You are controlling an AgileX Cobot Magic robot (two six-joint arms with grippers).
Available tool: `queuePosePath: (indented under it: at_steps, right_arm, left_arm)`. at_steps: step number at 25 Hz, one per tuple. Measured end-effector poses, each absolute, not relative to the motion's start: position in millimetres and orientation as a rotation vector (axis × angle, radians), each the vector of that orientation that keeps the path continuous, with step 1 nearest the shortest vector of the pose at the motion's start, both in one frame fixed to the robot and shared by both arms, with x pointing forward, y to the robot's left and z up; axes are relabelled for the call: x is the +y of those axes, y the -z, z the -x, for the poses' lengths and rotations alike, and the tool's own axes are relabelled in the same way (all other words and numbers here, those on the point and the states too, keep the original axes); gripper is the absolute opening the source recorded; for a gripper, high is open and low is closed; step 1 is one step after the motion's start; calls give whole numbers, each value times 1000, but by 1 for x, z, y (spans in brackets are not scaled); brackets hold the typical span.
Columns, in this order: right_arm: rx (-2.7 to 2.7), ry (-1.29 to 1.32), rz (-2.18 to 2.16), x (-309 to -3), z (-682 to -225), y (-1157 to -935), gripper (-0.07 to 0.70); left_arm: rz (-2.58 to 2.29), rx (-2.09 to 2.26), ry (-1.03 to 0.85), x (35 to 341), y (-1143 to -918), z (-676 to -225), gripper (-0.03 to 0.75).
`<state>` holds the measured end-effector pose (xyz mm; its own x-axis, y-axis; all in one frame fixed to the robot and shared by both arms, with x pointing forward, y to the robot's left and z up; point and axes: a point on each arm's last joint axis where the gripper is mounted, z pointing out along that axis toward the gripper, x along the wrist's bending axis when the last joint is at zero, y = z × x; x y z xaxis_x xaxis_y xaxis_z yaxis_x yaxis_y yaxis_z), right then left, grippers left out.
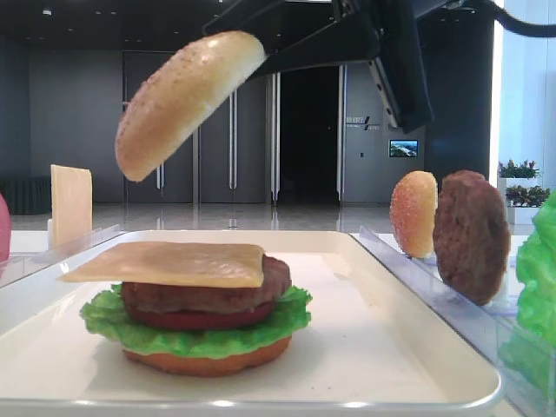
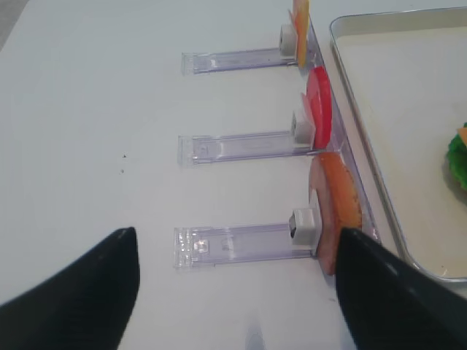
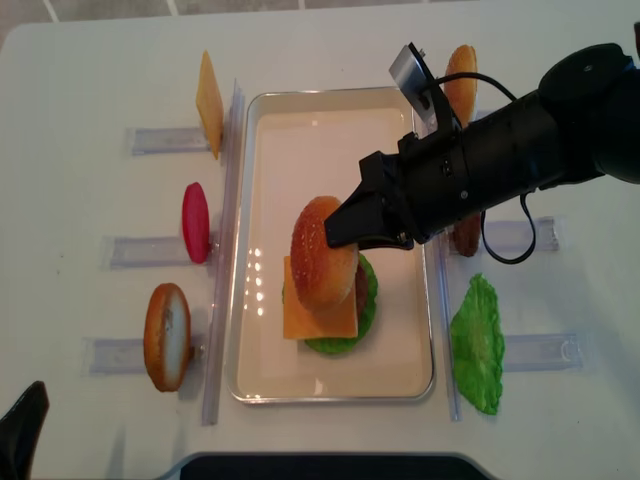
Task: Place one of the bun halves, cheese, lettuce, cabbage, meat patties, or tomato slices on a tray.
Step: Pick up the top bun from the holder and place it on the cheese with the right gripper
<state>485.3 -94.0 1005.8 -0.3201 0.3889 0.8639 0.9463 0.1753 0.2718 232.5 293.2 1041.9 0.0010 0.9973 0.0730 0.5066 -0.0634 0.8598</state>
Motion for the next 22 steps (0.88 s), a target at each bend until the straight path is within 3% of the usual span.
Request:
queuePosePath:
  at_steps: [22]
  right_arm:
    - [-1778, 1085, 1224, -77, -486, -985, 198]
  left_arm:
    - [-1640, 1571, -977, 293, -1042, -233, 641]
